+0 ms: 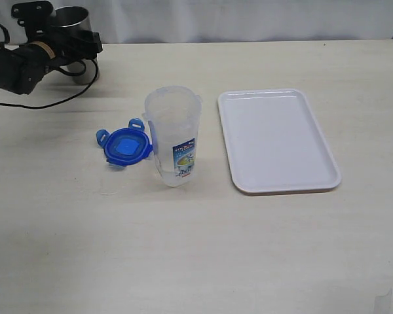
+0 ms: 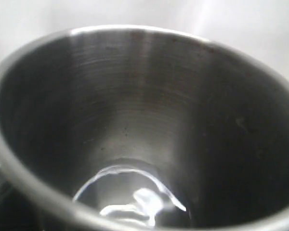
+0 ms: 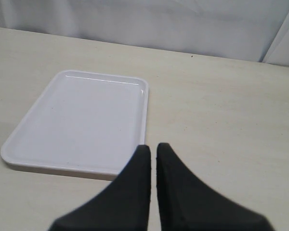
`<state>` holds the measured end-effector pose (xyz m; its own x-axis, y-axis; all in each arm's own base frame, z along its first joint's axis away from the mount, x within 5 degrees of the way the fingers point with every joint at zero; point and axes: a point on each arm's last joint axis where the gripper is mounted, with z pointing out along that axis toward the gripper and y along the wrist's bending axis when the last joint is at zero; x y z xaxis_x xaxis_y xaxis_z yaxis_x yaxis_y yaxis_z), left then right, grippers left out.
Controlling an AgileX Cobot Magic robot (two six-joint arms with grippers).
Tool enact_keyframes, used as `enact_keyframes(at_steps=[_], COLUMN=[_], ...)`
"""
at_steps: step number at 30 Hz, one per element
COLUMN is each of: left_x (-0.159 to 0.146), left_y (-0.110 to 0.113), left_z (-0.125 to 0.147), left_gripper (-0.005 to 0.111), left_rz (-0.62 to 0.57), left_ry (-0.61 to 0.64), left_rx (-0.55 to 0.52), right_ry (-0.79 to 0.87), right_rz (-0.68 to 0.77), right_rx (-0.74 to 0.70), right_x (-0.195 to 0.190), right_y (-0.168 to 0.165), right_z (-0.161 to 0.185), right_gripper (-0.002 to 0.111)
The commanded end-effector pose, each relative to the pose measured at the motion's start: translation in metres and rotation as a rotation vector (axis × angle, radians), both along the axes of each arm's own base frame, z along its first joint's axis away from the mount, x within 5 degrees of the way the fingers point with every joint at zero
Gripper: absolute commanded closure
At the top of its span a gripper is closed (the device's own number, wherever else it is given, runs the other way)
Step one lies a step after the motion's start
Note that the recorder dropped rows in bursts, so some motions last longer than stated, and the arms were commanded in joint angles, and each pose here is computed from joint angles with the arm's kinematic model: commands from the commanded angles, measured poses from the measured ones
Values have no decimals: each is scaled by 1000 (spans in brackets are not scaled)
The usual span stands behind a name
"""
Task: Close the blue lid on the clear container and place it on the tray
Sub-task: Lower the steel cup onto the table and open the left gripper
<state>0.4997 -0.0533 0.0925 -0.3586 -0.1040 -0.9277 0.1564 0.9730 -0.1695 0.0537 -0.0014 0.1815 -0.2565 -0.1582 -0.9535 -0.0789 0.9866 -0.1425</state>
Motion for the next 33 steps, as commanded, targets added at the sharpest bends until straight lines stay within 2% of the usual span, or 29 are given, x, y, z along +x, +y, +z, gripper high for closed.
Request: enact_keyframes(at_steps=[1, 7, 14, 19, 26, 33], left_x=[-1, -1, -3, -3, -3, -4], left_y=[0, 0, -8, -7, -6, -5], left_z=[0, 1, 0, 0, 0, -3], left_gripper=[30, 30, 30, 29, 11, 11], left_rz=[15, 9, -127, -116, -96, -87], left_ry=[38, 33, 13, 14, 19, 56], left_rx=[-11, -4, 124, 113, 96, 109], right_ry=[-1, -1, -1, -1, -1, -1], right_rz=[-3, -3, -3, -3, -3, -3], right_rx=[5, 5, 5, 5, 5, 5], right_x=[0, 0, 0, 0, 0, 0], right_y=[0, 0, 0, 0, 0, 0], right_z=[0, 0, 0, 0, 0, 0], right_gripper=[104, 104, 104, 104, 104, 104])
